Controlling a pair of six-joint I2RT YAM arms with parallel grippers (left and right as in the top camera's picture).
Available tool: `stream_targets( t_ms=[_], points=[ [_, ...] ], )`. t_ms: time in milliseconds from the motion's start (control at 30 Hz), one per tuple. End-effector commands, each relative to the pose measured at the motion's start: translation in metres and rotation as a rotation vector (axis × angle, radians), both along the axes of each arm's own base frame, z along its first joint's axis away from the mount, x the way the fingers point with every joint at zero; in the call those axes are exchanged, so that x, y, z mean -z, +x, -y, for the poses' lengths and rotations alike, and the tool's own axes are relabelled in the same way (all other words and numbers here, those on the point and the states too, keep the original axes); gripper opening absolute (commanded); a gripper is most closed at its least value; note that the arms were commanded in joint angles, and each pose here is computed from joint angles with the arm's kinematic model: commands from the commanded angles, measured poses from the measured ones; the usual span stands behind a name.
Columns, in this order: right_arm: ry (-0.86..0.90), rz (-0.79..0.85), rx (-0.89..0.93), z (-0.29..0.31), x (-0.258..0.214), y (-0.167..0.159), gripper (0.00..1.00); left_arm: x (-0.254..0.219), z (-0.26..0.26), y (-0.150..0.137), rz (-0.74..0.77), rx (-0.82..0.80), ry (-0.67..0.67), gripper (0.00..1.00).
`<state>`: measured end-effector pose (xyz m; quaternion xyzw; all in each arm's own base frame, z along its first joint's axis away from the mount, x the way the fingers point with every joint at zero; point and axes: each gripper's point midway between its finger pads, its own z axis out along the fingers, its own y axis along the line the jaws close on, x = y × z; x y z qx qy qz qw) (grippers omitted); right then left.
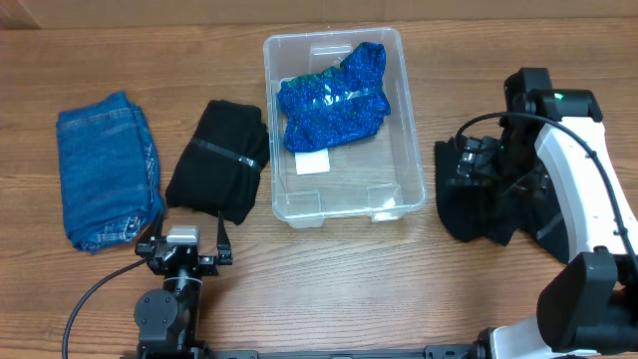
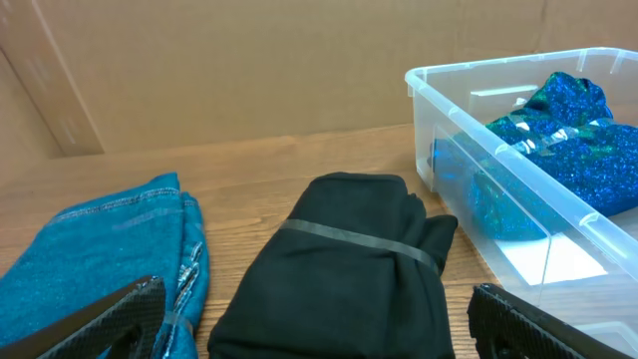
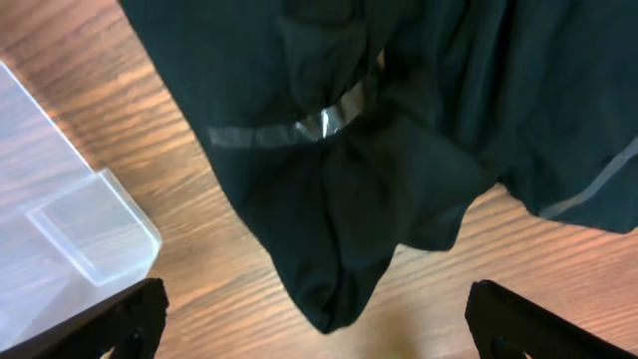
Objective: Pack container
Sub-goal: 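Lower the right gripper onto the black taped clothes and grasp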
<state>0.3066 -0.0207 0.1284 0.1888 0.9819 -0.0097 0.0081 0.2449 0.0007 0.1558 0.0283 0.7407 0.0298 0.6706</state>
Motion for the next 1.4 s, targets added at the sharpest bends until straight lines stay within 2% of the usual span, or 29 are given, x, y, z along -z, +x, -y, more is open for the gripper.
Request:
stream_targets(
  t_ms=[0, 100, 400, 533, 700, 800, 933, 1067, 1267, 1367],
  points=[
    [-0.048, 0.065, -0.021, 0.014, -0.012, 0.008, 1.00, 0.000, 0.000, 0.000, 0.005, 0.003, 0.008, 1.00],
    [-0.049, 0.053, -0.079, 0.013, 0.000, 0.006, 1.00, 0.000, 0.000, 0.000, 0.005, 0.003, 0.008, 1.00],
    [-0.074, -0.011, -0.090, 0.017, 0.050, -0.014, 1.00, 0.000, 0.000, 0.000, 0.005, 0.003, 0.008, 1.00],
    [-0.047, 0.029, -0.085, 0.012, 0.073, -0.011, 1.00, 0.000, 0.000, 0.000, 0.005, 0.003, 0.008, 1.00],
    [0.040, 0.147, -0.092, -0.004, 0.092, 0.009, 1.00, 0.000, 0.000, 0.000, 0.005, 0.003, 0.008, 1.00],
    [0.111, 0.157, -0.097, -0.016, 0.093, 0.009, 0.98, 0.000, 0.000, 0.000, 0.005, 0.003, 0.008, 1.00],
    [0.288, 0.161, -0.100, -0.046, 0.087, 0.007, 0.97, 0.000, 0.000, 0.000, 0.005, 0.003, 0.008, 1.00],
    [0.312, 0.144, -0.021, -0.049, 0.086, 0.005, 0.97, 0.000, 0.000, 0.000, 0.005, 0.003, 0.008, 1.00],
    [0.424, 0.185, -0.036, -0.066, 0.063, 0.019, 0.97, 0.000, 0.000, 0.000, 0.005, 0.003, 0.008, 1.00],
    [0.350, 0.179, -0.031, -0.054, 0.057, 0.022, 0.97, 0.000, 0.000, 0.000, 0.005, 0.003, 0.008, 1.00]
  ],
)
